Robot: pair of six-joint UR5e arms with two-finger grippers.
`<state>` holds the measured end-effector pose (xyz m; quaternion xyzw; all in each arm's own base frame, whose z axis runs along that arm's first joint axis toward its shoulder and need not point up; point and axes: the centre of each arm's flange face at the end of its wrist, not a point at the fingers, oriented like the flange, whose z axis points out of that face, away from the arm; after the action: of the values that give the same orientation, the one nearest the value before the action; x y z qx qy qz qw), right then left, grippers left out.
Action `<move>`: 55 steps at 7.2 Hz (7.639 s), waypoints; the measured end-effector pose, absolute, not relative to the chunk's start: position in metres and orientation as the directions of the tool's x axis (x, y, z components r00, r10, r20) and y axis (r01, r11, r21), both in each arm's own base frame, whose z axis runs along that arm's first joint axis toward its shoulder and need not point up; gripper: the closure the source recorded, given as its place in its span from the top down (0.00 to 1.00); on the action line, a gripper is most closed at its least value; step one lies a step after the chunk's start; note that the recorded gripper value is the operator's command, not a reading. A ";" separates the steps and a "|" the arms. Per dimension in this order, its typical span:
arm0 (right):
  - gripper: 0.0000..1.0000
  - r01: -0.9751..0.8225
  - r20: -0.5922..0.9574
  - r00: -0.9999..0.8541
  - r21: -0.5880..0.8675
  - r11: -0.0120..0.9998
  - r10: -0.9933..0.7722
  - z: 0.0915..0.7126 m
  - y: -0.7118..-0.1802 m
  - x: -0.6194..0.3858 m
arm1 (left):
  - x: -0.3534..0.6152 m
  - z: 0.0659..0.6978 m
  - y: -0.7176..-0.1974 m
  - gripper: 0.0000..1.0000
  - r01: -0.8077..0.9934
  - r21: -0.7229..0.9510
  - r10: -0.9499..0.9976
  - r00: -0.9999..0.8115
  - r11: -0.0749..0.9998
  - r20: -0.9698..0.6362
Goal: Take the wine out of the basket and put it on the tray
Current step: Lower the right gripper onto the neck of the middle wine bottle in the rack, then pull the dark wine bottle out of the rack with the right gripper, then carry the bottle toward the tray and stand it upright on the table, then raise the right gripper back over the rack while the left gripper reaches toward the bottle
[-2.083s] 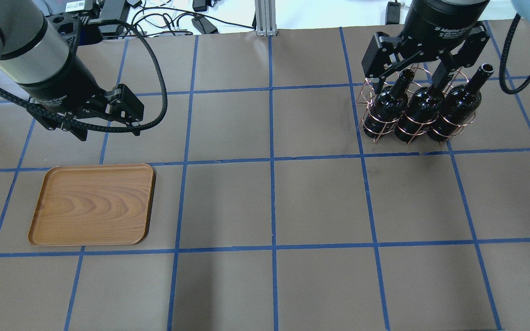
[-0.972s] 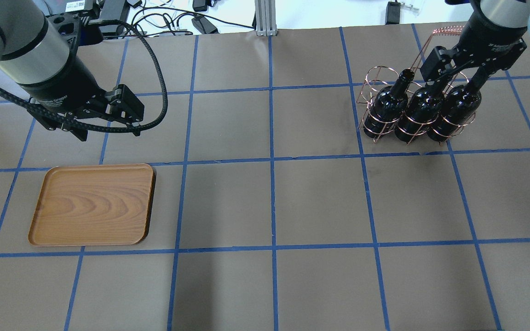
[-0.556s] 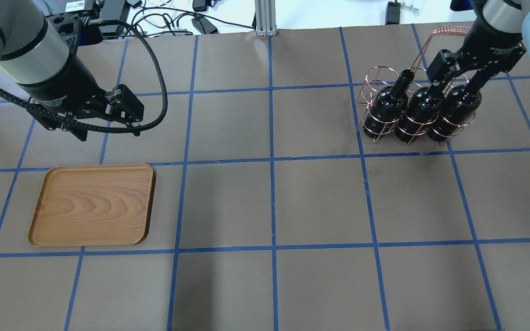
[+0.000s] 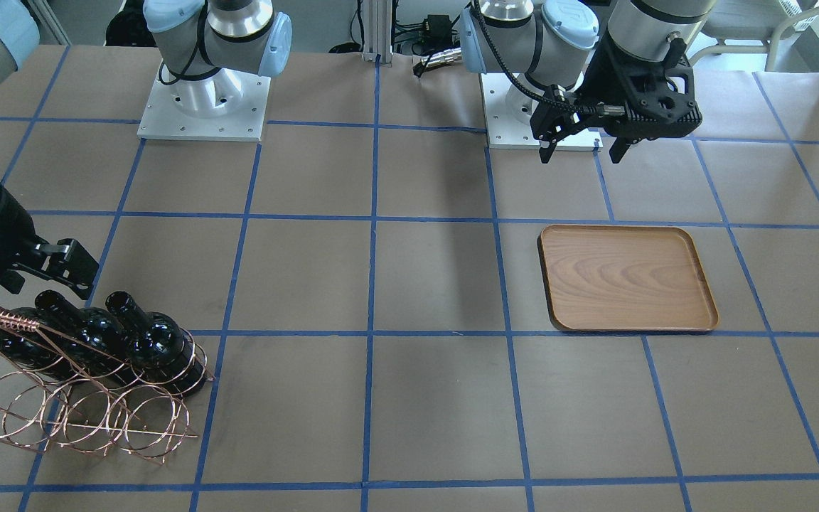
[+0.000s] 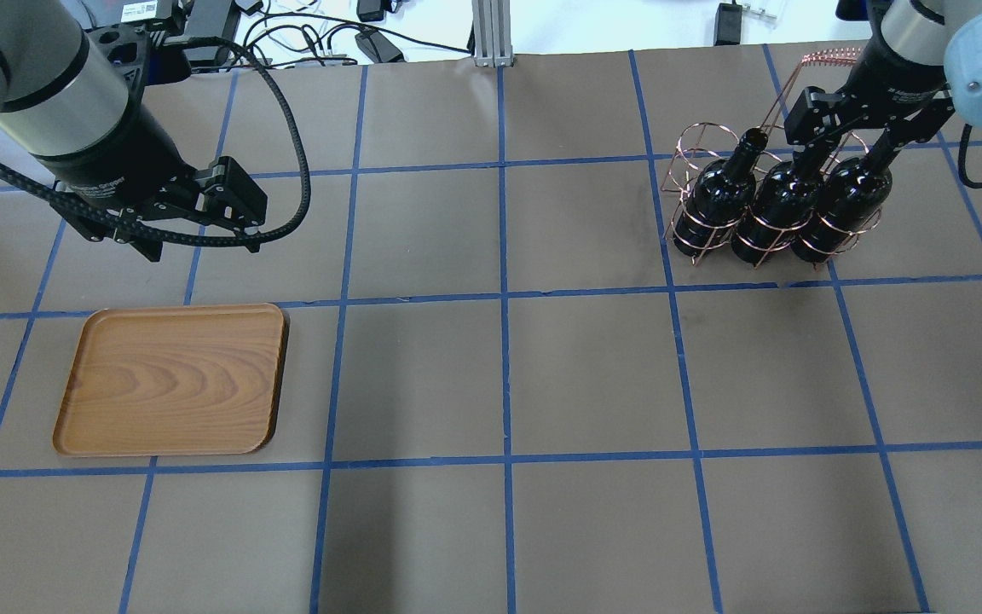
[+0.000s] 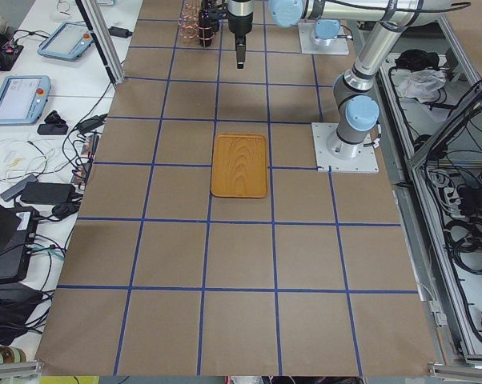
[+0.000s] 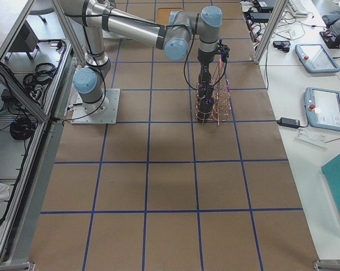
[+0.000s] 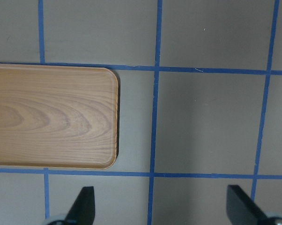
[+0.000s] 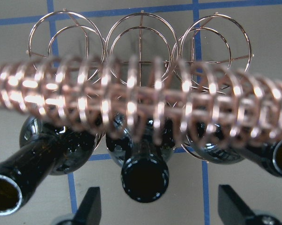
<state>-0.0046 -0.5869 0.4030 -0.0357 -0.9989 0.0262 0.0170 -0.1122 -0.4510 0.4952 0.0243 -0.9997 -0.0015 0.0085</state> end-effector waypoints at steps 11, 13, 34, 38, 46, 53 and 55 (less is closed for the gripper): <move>0.25 0.037 0.027 -0.999 -0.071 0.997 0.039 0.392 -0.602 -0.001 | -0.112 0.494 -0.450 1.00 -0.055 0.011 -0.056 -0.998 0.998 0.016; 0.21 0.032 0.026 -0.999 -0.072 0.997 0.034 0.393 -0.602 -0.001 | -0.112 0.493 -0.450 1.00 -0.057 0.013 -0.057 -0.998 0.998 0.016; 0.44 0.227 -0.066 -0.972 -0.055 0.972 0.224 0.393 -0.425 0.457 | -0.070 0.489 -0.463 1.00 -0.137 0.019 -0.137 -0.991 0.990 -0.002; 1.00 0.240 -0.094 -0.967 -0.038 0.970 0.235 0.398 -0.426 0.467 | -0.061 0.483 -0.469 1.00 -0.158 0.026 -0.158 -0.987 0.987 0.002; 1.00 -0.092 0.057 -0.994 -0.050 0.995 -0.089 0.536 -0.515 0.136 | -0.193 0.477 -0.447 1.00 0.079 -0.005 0.079 -0.997 0.997 0.018; 1.00 -0.089 0.047 -0.995 -0.043 0.995 -0.087 0.527 -0.511 0.133 | -0.261 0.395 -0.455 0.88 0.214 0.099 0.213 -0.977 0.972 0.017; 1.00 -0.093 0.044 -0.995 -0.040 0.995 -0.091 0.527 -0.509 0.136 | -0.262 0.379 -0.460 0.76 0.215 0.119 0.214 -0.977 0.969 0.017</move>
<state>0.1360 -0.5086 0.5271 0.0462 -0.9985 0.0209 0.0209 -0.2621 -0.4596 0.3789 -0.1080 -0.9923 -0.0602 0.0020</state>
